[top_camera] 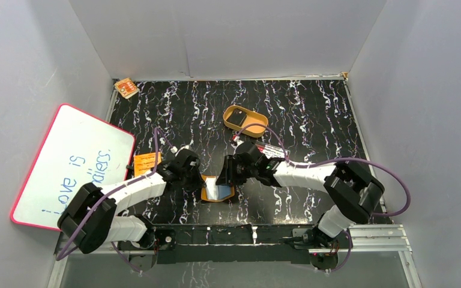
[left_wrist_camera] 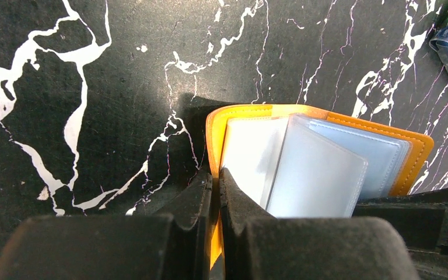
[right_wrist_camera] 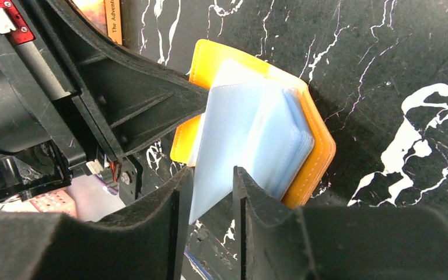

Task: Put the credit cards into the card holder
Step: Open the card holder at the center of the board.

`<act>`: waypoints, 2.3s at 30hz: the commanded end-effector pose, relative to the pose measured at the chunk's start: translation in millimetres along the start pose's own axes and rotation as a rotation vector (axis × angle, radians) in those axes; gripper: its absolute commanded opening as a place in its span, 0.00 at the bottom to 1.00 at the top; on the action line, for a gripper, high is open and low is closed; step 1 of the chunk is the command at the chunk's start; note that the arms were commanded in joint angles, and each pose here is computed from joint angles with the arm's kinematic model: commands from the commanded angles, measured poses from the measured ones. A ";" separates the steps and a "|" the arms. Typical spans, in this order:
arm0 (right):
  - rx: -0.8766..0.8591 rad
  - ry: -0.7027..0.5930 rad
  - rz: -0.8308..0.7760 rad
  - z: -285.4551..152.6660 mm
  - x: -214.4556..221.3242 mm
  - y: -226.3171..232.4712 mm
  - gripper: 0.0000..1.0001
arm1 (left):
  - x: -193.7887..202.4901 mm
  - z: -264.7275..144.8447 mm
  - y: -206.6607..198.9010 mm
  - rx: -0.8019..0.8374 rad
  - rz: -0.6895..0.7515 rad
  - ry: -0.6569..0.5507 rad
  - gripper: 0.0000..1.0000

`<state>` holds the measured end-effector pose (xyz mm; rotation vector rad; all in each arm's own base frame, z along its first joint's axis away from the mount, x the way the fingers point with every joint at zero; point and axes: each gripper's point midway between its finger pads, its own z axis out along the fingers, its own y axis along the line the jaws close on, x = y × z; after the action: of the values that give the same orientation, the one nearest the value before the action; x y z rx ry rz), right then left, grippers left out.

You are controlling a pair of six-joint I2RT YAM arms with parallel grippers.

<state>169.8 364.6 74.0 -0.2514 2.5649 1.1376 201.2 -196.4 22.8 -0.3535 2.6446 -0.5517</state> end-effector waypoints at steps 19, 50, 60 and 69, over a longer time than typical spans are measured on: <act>-0.041 -0.037 0.021 -4.8 -4.7 3.9 0.38 | 8.7 3.9 15.6 -0.049 0.020 0.018 0.00; -0.263 -0.144 0.188 -30.7 -15.0 4.9 0.36 | 10.4 5.3 18.6 -0.060 0.027 0.025 0.00; -0.275 -0.134 0.194 -29.3 -13.5 5.8 0.16 | 9.9 6.3 17.7 -0.058 0.026 0.024 0.00; -0.245 -0.099 0.197 -23.6 -9.7 1.3 0.11 | 9.5 5.7 17.3 -0.057 0.028 0.023 0.00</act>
<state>170.6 342.6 86.4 0.0282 2.4196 1.4746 202.7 -197.7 19.8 -0.3479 2.6447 -0.5523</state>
